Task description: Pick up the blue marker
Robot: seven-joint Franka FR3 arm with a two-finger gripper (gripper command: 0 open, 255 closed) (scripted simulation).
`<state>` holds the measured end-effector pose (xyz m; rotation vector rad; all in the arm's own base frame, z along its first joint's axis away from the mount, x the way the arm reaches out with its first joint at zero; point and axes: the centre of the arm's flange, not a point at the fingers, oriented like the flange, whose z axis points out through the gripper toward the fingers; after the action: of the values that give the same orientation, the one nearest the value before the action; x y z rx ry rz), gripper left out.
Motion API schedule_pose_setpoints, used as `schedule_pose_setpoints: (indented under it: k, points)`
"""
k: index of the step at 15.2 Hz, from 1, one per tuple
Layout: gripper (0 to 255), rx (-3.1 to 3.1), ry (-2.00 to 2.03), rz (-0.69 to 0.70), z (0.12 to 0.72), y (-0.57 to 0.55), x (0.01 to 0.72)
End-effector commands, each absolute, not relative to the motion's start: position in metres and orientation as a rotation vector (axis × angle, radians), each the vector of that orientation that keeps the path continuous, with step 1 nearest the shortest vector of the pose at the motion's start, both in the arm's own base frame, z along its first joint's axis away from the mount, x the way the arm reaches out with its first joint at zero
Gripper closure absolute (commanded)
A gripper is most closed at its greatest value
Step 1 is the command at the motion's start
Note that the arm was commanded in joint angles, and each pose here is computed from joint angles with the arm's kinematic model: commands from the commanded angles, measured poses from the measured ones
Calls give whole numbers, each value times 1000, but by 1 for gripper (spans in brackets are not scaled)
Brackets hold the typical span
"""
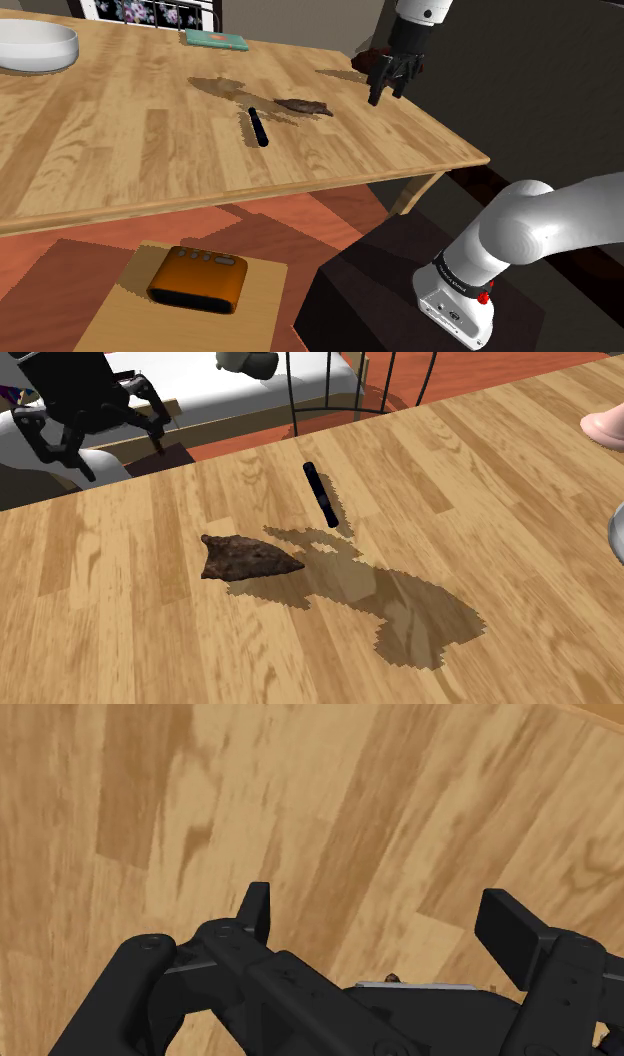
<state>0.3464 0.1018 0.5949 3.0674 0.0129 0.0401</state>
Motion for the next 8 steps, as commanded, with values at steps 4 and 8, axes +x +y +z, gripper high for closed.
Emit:
schedule_pose_setpoints:
  k: [4,8]
  points:
    - [0,3069,-113,30,580,161,374]
    - [0,3066,-210,23,570,206,400]
